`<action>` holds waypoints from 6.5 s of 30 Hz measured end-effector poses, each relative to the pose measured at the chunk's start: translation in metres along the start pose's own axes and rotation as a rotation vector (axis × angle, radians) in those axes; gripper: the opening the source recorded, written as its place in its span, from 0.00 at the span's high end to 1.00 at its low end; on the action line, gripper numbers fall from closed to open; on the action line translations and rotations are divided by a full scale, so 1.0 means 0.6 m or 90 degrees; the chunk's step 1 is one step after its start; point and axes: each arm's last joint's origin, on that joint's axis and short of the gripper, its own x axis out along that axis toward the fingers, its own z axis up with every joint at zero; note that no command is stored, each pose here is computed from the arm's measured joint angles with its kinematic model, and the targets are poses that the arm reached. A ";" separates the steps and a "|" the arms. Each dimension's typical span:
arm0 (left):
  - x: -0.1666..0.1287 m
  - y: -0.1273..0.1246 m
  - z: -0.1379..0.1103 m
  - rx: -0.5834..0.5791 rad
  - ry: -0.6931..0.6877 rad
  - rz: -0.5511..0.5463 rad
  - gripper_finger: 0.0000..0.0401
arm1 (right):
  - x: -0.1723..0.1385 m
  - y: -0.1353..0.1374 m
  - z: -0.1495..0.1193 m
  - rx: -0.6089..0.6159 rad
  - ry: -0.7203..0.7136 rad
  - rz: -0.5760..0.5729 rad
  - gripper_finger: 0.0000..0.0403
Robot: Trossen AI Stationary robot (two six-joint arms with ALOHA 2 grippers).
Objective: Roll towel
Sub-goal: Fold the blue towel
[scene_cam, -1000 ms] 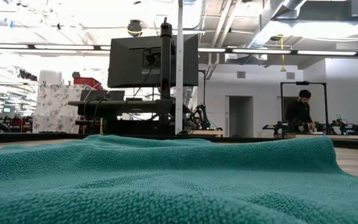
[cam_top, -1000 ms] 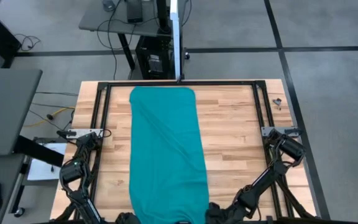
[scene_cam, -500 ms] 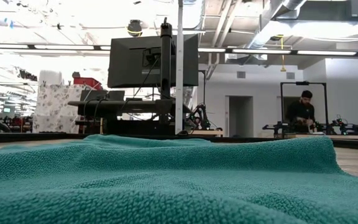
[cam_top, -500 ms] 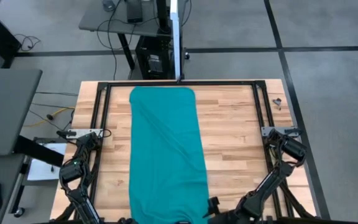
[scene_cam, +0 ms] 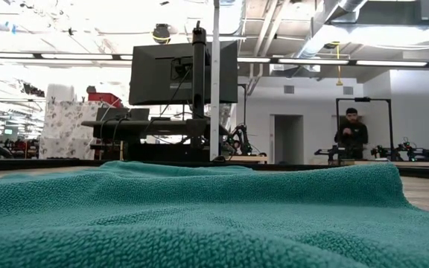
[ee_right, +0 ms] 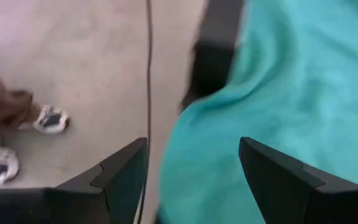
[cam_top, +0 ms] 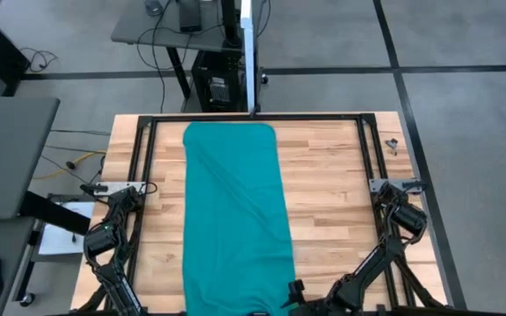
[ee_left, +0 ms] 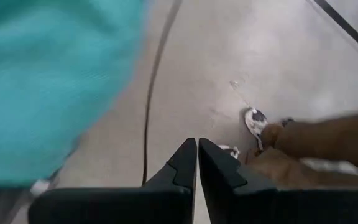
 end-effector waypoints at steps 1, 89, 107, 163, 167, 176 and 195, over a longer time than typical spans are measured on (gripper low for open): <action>0.001 -0.003 0.006 0.029 0.001 -0.012 0.94 | 0.002 -0.004 0.000 0.000 0.003 -0.006 0.38; -0.038 0.066 0.047 0.236 0.106 0.231 0.98 | 0.030 -0.077 0.053 0.114 0.111 -0.041 1.00; -0.042 0.047 0.041 -0.020 0.060 0.193 0.57 | 0.033 -0.084 0.056 0.142 0.129 -0.009 1.00; 0.027 0.100 0.012 -0.394 -0.084 0.110 0.56 | 0.036 -0.092 0.060 0.174 0.133 -0.005 1.00; 0.029 0.101 0.017 -0.367 -0.076 0.113 0.62 | 0.036 -0.092 0.059 0.172 0.135 -0.006 1.00; 0.011 0.094 -0.001 -0.272 0.000 0.148 0.98 | 0.027 -0.092 0.061 0.166 0.143 -0.009 1.00; -0.242 0.091 0.099 -0.168 0.048 0.176 1.00 | -0.093 -0.107 0.109 0.209 0.162 -0.005 1.00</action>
